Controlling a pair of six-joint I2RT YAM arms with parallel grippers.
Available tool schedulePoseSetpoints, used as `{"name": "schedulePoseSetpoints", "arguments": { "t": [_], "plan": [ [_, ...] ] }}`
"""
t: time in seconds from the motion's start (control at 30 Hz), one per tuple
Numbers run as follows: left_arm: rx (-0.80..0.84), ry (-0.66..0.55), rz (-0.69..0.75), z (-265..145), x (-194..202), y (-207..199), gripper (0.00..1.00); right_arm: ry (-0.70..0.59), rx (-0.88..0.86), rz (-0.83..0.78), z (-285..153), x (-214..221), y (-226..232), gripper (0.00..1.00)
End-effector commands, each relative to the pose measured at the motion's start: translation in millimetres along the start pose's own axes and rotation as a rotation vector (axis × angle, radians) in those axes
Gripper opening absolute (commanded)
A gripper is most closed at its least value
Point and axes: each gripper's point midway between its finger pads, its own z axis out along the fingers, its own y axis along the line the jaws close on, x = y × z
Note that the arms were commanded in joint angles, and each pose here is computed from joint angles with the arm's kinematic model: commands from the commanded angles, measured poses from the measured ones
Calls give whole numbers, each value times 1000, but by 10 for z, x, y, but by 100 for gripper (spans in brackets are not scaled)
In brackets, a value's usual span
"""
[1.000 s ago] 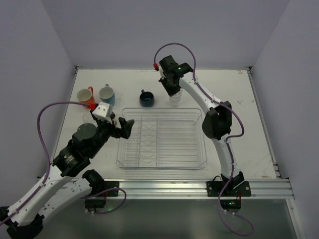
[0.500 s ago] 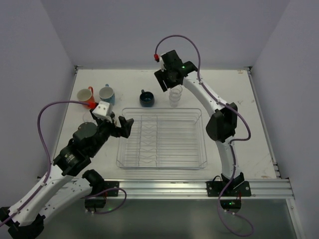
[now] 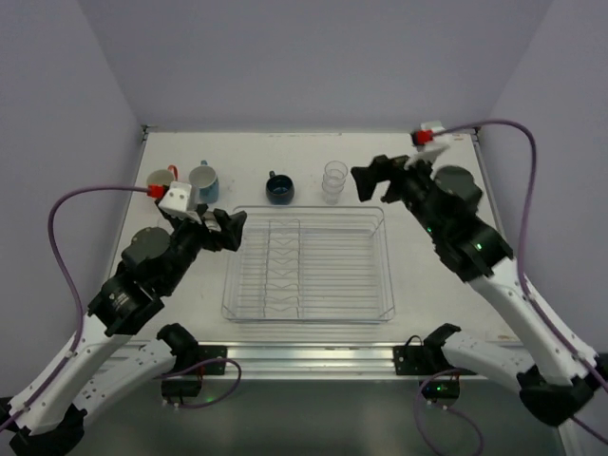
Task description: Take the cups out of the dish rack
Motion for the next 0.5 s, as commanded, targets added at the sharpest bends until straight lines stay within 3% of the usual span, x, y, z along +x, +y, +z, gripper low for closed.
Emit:
{"name": "schedulePoseSetpoints", "arguments": {
  "t": [0.0,0.07,0.2,0.47],
  "plan": [
    [-85,-152,-55,-181,-627,132,100,-293,20,169,-584,-304,-169,99],
    [-113,-208,-73,-290,-830,193,100,-395,54,211,-1020,-381,-332,99],
    [-155,-310,-80,-417,-1082,293,100,-446,160,244,-1358,-176,-635,99],
    [-149,-355,-77,-464,-1349,259,100,-513,140,226,-1620,-440,-618,99]
  ]
}}
